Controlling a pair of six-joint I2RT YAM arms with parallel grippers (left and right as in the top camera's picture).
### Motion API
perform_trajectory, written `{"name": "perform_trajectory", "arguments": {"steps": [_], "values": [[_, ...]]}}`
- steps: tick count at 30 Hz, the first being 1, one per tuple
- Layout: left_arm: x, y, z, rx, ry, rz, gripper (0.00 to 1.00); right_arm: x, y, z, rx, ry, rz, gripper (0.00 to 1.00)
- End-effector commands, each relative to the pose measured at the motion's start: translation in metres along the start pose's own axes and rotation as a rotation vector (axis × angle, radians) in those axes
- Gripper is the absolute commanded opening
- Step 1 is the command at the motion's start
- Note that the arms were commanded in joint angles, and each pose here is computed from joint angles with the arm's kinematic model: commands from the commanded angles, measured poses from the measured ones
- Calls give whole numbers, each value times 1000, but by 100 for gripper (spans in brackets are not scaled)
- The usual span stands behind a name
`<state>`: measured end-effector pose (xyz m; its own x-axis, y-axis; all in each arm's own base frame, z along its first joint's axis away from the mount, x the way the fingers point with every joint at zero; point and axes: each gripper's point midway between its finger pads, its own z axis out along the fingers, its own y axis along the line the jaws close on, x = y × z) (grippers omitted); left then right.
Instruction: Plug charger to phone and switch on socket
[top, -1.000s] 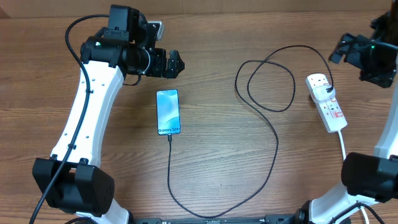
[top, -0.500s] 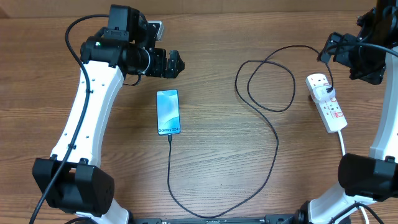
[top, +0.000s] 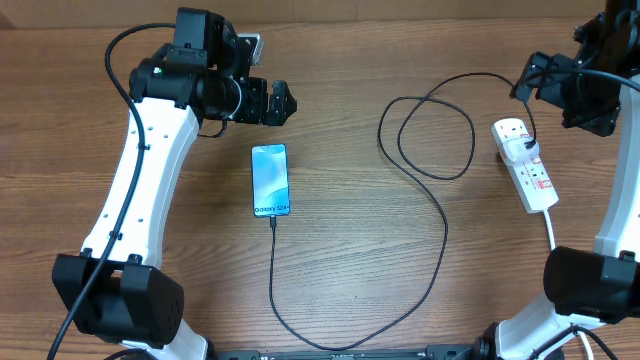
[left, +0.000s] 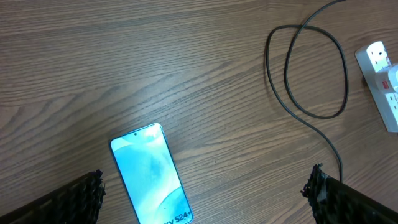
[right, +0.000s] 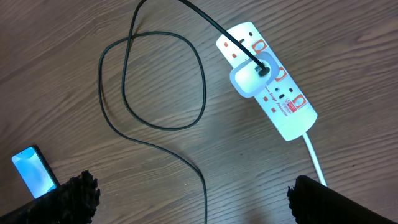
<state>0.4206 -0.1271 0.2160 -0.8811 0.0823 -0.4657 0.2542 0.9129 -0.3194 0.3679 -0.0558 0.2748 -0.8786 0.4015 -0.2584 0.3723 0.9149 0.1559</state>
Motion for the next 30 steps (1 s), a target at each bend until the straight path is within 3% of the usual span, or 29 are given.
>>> {"name": "perform_trajectory", "arguments": {"steps": [1,12,18,30], "values": [[-6,-6,-13,-2,-37,44,99,-3,2,-17,-14,-55,-11,100],[-6,-6,-13,-2,-37,44,100,-3,2,-17,-14,-55,-11,100],[-1,30,-17,-215,-14,73,99,-3,2,-17,-13,-55,-11,100],[-5,32,-46,-283,-71,92,99,-3,2,-17,-14,-55,-11,100]]}}
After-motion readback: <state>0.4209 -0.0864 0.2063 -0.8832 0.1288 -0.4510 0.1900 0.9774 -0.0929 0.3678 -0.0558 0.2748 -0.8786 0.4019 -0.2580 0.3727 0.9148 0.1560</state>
